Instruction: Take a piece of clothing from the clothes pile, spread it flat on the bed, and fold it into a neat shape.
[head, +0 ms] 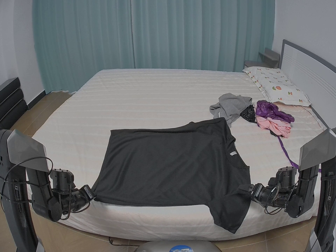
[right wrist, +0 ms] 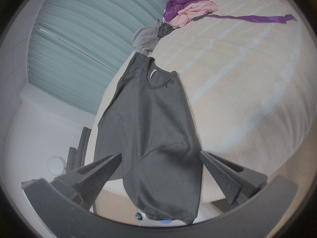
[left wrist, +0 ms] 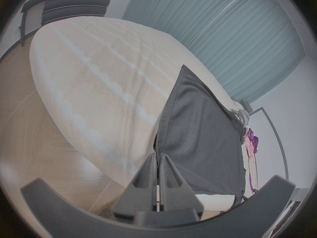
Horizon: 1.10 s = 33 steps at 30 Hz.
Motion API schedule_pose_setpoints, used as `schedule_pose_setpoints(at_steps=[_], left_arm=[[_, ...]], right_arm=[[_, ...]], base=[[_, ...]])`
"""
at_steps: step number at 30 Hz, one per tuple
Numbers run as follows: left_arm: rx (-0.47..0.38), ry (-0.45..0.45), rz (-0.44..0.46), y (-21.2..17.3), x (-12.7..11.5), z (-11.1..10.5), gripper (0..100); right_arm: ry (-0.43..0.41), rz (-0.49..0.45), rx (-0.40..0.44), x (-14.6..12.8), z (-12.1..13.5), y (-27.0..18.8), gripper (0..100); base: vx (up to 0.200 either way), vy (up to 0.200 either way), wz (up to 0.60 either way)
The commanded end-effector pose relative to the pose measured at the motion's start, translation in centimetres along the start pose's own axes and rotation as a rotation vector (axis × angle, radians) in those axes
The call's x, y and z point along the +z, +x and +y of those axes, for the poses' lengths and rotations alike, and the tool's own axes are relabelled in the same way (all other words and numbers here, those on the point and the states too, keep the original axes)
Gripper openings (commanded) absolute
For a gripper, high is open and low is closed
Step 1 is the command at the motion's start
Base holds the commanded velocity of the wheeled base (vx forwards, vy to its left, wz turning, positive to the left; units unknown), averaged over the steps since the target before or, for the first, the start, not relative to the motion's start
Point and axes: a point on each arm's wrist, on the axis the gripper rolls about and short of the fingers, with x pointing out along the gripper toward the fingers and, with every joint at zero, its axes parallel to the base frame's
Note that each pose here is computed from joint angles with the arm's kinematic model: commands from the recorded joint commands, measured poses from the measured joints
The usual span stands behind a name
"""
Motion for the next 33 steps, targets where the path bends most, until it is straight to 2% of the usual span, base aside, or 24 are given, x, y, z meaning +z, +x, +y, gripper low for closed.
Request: schedule_pose_setpoints(at_steps=[1, 15, 16, 23, 27, 33], left_arm=[[-0.005, -0.008, -0.005, -0.3, 0.1, -0.1, 0], [-0.003, -0.009, -0.005, -0.3, 0.1, -0.1, 0], [-0.003, -0.009, -0.005, -0.3, 0.1, -0.1, 0], [-0.003, -0.009, -0.005, -0.3, 0.1, -0.1, 0], [0.005, -0.006, -0.013, -0.2, 0.1, -0.1, 0], [0.008, -0.009, -0.005, -0.1, -0.1, -0.1, 0]], right_arm=[[-0.009, -0.024, -0.002, 1.2, -0.2, 1.2, 100], [-0.092, -0.037, -0.029, 1.9, -0.6, 2.9, 100], [-0.092, -0.044, -0.027, 2.1, -0.5, 3.0, 0], [-0.098, -0.093, -0.028, 3.2, -0.3, 3.6, 0], [-0.101, -0.146, -0.009, 4.8, 0.1, 4.1, 0], [-0.095, -0.14, -0.016, 6.0, 0.2, 5.2, 0]], base=[[0.0, 0.0, 0.0], [0.0, 0.0, 0.0], [0.0, 0.0, 0.0], [0.0, 0.0, 0.0], [0.0, 0.0, 0.0], [0.0, 0.0, 0.0]])
